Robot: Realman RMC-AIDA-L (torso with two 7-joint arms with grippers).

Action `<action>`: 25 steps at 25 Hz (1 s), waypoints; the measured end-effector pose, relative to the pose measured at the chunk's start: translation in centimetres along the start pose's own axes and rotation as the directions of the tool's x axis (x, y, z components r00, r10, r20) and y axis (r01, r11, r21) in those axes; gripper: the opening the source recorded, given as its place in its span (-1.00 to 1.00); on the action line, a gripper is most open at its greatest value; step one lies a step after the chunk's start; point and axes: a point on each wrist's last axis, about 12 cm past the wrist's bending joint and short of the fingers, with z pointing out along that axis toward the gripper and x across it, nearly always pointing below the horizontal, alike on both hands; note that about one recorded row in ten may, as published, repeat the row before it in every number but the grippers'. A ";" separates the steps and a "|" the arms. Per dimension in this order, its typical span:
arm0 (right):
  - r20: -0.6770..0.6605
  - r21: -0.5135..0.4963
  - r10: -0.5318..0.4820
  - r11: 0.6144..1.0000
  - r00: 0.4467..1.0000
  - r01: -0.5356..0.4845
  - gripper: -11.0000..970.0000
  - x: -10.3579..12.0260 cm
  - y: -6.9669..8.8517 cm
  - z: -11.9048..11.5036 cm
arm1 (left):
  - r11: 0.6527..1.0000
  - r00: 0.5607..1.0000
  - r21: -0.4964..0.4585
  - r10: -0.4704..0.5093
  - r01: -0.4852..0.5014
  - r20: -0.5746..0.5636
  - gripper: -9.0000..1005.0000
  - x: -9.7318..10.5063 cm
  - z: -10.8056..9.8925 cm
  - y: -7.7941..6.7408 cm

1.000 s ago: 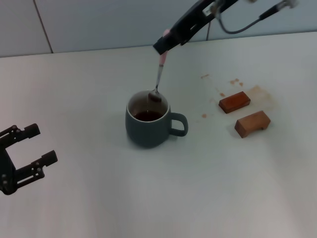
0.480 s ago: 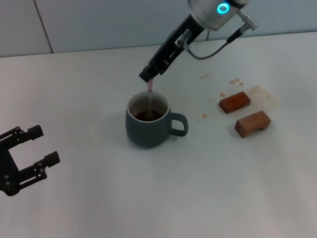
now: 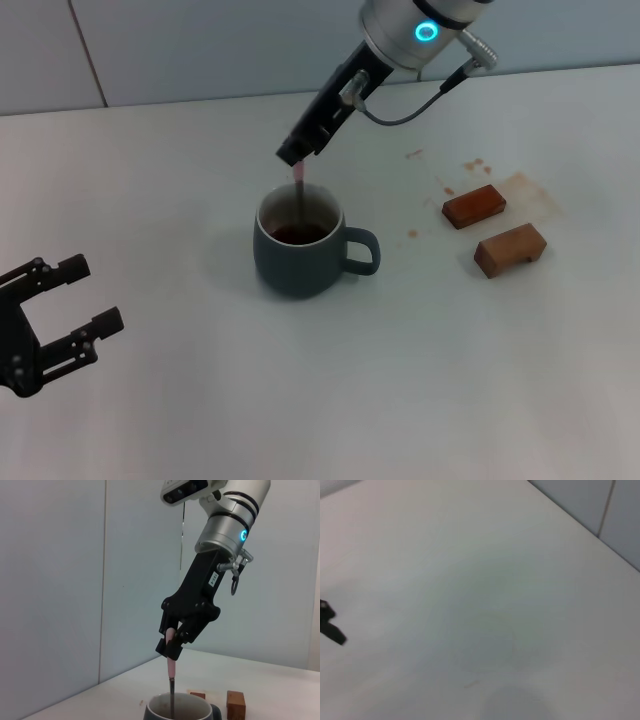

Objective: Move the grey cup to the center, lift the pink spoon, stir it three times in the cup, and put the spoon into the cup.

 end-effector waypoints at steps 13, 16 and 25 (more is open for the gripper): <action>-0.003 -0.057 0.008 0.998 1.000 -0.008 -0.59 -0.3 0.7 -0.8 | 1.000 1.000 -0.006 -0.003 0.003 0.002 0.43 0.1 -0.2 -0.2; 0.024 -0.007 0.008 1.000 1.000 -0.007 -0.58 -0.6 0.2 -0.7 | 1.000 1.000 -0.005 -0.001 0.002 0.003 0.43 0.1 -0.2 -0.2; -0.055 0.018 -0.004 1.000 0.998 0.005 -0.57 -0.4 0.3 -1.0 | 1.000 1.000 -0.008 -0.004 0.004 0.008 0.43 0.1 -0.4 -0.3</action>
